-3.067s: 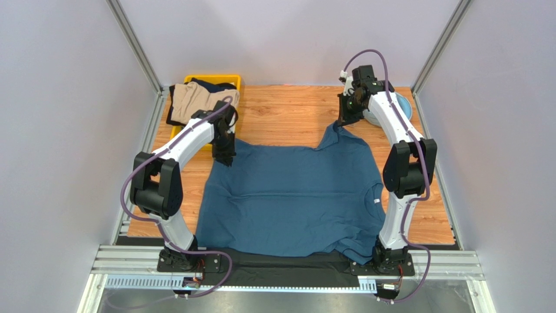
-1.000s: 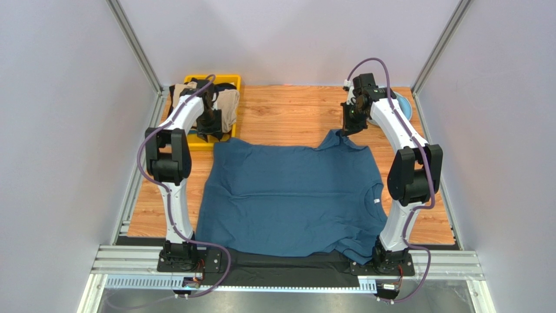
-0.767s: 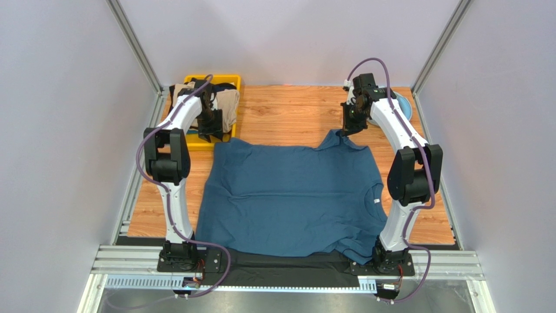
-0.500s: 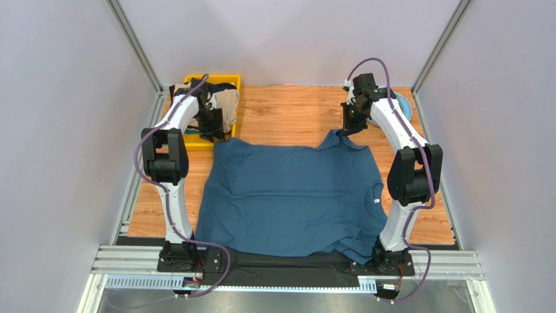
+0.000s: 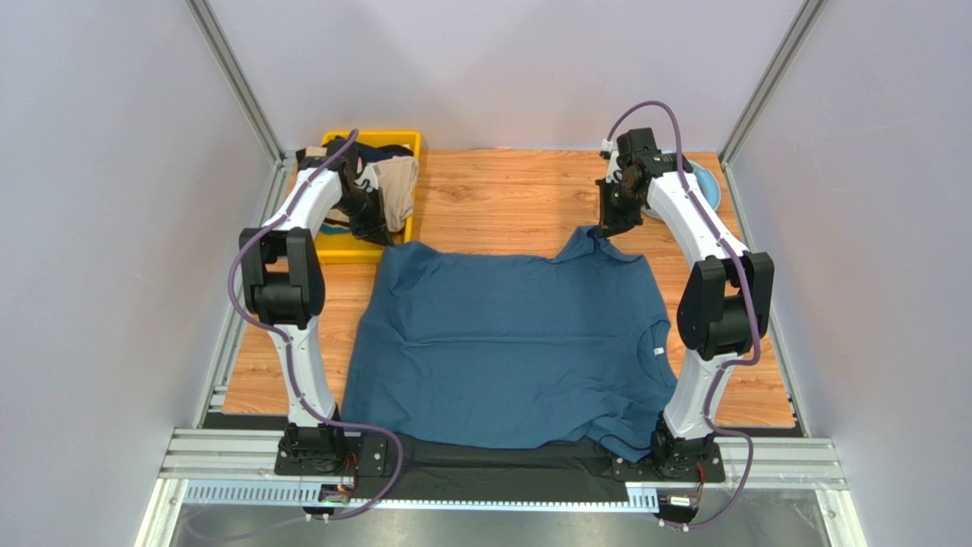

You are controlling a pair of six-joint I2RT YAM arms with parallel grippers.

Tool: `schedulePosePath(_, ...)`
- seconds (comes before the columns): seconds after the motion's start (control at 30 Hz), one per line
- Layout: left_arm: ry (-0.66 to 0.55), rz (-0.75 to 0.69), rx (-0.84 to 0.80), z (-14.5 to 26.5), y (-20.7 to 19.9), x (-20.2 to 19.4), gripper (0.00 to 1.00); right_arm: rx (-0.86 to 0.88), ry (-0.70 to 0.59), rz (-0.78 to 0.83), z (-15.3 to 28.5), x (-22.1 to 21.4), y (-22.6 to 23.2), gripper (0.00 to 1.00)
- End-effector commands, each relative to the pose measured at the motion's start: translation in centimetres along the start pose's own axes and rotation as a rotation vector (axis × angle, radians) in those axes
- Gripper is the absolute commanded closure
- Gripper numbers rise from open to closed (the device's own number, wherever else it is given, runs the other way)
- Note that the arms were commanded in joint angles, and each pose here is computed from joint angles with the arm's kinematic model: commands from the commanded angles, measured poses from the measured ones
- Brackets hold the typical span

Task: Fold and stack the t-shirts
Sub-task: Fold the tshirt

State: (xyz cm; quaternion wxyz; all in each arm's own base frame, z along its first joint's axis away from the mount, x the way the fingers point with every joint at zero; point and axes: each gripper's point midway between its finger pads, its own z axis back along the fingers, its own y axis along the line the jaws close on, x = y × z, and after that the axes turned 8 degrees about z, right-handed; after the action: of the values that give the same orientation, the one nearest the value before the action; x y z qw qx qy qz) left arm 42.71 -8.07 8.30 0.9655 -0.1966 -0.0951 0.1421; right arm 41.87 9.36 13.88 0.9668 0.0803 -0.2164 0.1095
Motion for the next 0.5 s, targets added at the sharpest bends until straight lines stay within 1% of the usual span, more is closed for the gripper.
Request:
schedulePosePath(0.0, -0.069, -0.016, -0.024, 3.0, -1.2, 0.5, 0.97, -0.017, -0.081, -0.006, 2.3, 1.4, -0.1, 1.0)
schedulePosePath(0.23, -0.217, -0.049, 0.041, 5.8, -1.0, 2.8, 1.0, -0.035, -0.098, -0.001, 3.1, 1.4, -0.3, 1.0)
schedulePosePath(0.47, -0.273, -0.063, 0.077, 7.2, -0.9, 3.7, 1.0, -0.06, -0.137, -0.006, 4.8, 1.7, -0.7, 1.0)
